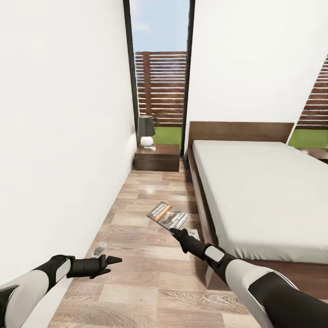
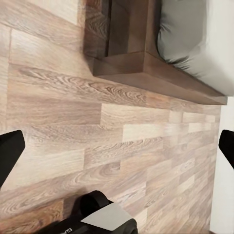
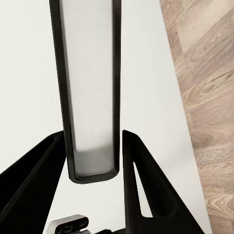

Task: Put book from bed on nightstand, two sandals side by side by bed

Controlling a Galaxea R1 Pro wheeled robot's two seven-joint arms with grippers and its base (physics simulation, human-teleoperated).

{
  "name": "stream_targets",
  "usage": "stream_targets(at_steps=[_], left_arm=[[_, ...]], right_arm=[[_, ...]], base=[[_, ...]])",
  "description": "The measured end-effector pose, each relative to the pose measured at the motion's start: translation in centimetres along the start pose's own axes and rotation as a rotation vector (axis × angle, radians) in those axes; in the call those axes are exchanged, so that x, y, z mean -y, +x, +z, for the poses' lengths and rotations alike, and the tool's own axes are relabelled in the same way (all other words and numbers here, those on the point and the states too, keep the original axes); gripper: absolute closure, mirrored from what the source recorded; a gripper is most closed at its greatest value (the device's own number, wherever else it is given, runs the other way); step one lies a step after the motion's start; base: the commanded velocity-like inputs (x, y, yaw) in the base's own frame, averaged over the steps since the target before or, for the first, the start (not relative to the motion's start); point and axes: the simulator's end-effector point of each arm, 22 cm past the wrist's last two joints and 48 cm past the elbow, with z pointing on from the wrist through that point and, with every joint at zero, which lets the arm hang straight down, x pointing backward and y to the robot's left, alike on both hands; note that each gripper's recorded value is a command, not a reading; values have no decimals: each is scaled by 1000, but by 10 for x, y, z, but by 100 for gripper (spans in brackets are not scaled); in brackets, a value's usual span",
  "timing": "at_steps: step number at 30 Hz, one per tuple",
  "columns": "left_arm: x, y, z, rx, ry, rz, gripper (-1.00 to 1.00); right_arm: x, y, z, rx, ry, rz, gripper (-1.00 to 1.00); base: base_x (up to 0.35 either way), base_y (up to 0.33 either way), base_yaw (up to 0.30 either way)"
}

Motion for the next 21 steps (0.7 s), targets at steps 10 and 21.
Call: stream_targets(at_steps=[10,21], left_arm=[[-1,0,0,1,-1,0,-100],[-2,-1,-2,1,-3,-2,-100]], right_arm=[[0,0,0,0,0,0,100],[0,0,0,0,0,0,100]], base=[[125,0,-9],[78,0,-1]])
